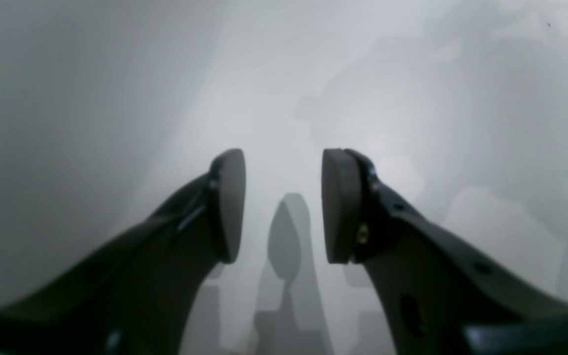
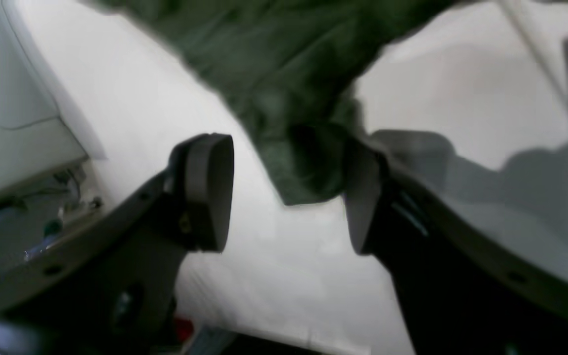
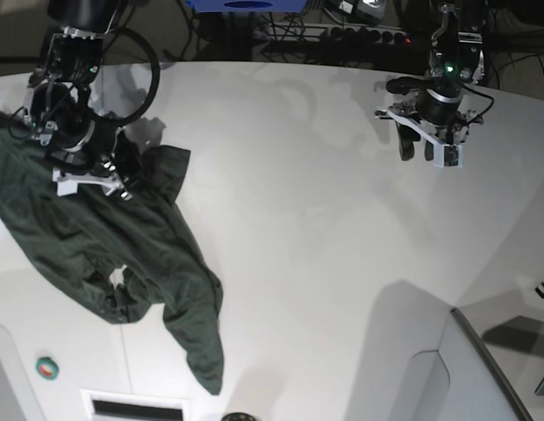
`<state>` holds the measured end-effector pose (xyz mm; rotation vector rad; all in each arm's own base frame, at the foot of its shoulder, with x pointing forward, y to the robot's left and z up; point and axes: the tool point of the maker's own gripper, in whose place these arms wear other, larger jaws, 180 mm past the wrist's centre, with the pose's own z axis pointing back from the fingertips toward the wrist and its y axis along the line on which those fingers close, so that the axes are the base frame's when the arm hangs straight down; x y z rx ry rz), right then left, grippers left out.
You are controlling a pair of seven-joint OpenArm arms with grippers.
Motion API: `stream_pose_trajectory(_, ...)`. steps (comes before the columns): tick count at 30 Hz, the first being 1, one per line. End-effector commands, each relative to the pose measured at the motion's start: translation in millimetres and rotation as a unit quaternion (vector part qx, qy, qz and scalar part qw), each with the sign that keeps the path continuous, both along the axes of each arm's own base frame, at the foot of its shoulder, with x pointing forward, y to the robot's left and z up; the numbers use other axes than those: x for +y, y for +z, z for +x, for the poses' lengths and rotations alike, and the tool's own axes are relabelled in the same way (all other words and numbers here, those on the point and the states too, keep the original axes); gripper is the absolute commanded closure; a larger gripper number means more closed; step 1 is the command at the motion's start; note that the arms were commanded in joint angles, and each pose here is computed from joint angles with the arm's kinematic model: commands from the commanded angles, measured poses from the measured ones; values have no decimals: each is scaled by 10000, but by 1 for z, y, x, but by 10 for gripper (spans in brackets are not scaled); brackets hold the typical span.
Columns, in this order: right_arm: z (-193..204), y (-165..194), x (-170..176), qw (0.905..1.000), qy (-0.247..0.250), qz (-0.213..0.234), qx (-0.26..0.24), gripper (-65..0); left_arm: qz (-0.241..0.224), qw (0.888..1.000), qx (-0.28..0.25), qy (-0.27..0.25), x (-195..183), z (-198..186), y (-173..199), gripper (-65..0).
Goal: Layout the t-shirt on the table in an organized manner, then fold the t-shirt properly
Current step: 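Grasp the shirt again with the right gripper and pull it outward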
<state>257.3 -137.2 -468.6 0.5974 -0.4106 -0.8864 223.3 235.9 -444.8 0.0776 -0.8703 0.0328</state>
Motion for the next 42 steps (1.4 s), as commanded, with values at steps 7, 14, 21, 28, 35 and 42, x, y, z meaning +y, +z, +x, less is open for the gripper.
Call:
stream_pose_trajectory(7, 24, -3, 2, 9997, -159, 104, -121, -332, 71, 9999, -130, 8, 5, 1, 7, -250)
stream_pose_trajectory(14, 26, -6, -19, 9991, -335, -187, -181, -323, 74, 9999, -125, 15, 5, 0, 7, -250)
stream_pose_trajectory(21, 24, -8, -20, 9993, -317, -161, -148, -2, 68, 9999, -121, 4, 4, 0, 6, -250)
stream_pose_trajectory(28, 23, -8, -17, 9994, -280, -154, -153, -5, 61, 9999, -128, 7, 4, 1, 7, -250)
stream_pose_trajectory(35, 26, 9, -23, 9984, -264, -315, -398, -5, 74, 9999, -133, 17, 6, 1, 7, -250)
stream_pose_trajectory(42, 30, 39, -11, 9974, 164, -281, -646, -5, 65, 9999, -149, -2, 4, 3, 8, -250)
